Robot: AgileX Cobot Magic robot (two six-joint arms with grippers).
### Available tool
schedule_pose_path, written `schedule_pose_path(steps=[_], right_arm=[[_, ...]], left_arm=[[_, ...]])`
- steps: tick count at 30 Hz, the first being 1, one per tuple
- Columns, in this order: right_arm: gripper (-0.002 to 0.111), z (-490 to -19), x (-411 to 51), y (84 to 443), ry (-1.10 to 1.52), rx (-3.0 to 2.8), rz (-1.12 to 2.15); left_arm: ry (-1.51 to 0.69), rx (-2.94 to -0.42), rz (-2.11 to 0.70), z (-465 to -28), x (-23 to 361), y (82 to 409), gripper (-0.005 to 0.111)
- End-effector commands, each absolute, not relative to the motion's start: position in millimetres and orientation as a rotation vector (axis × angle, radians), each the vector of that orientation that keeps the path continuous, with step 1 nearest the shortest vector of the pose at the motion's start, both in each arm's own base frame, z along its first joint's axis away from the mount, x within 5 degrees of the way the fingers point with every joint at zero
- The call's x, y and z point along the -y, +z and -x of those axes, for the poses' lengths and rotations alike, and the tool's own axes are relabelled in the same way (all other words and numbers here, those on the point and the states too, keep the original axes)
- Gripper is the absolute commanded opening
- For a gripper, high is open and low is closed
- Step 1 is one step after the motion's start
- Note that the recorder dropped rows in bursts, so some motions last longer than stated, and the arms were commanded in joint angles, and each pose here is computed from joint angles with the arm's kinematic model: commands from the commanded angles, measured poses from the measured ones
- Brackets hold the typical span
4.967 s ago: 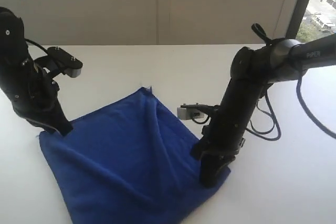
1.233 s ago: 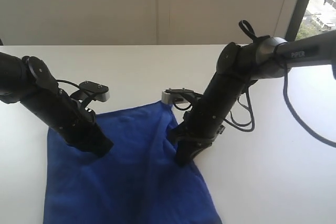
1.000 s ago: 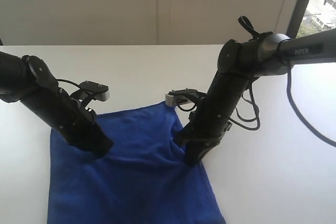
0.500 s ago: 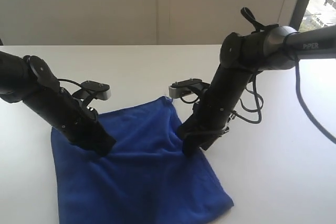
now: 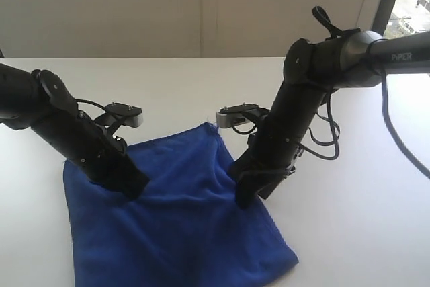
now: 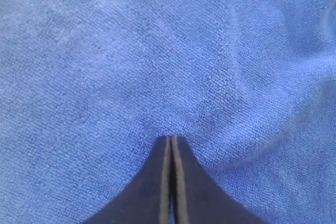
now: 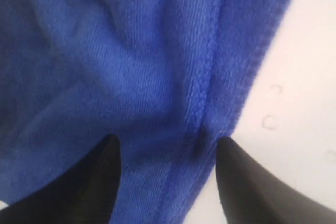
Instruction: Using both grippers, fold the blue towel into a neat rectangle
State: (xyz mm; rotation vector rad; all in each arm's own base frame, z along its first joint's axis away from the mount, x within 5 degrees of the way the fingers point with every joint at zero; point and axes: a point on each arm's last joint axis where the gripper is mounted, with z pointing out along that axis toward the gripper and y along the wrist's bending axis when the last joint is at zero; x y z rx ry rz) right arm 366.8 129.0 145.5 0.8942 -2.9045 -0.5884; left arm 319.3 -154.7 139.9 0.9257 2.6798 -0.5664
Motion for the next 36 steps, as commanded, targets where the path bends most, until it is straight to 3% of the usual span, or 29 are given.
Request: schedule_pose_path(steps=[1, 9, 15, 20, 30, 36], right_arm=[[0.052, -361, -124, 151, -0.563, 2.848, -0.942], [0.052, -358, -91, 184, -0.598, 2.897, -0.87], [0.052, -326, -73, 184, -0.996, 2.865, -0.796], [0.052, -310, -74, 160, -1.063, 2.856, -0.751], [0.052, -314, -72, 149, -0.992, 2.927, -0.724], [0.052, -306, -71, 140, -0.98, 2.87, -0.719]], left_arm=[[-0.579, -2.621, -0.974, -326, 161, 152, 0.0], [-0.578, -2.446, -1.001, -332, 165, 208, 0.0], [-0.677, -2.463, -1.102, -313, 164, 227, 0.0], [-0.842, -2.541, -1.119, -299, 168, 219, 0.0], [-0.812, -2.675, -1.143, -269, 174, 162, 0.0], [-0.813, -2.725, -1.154, -264, 177, 145, 0.0]])
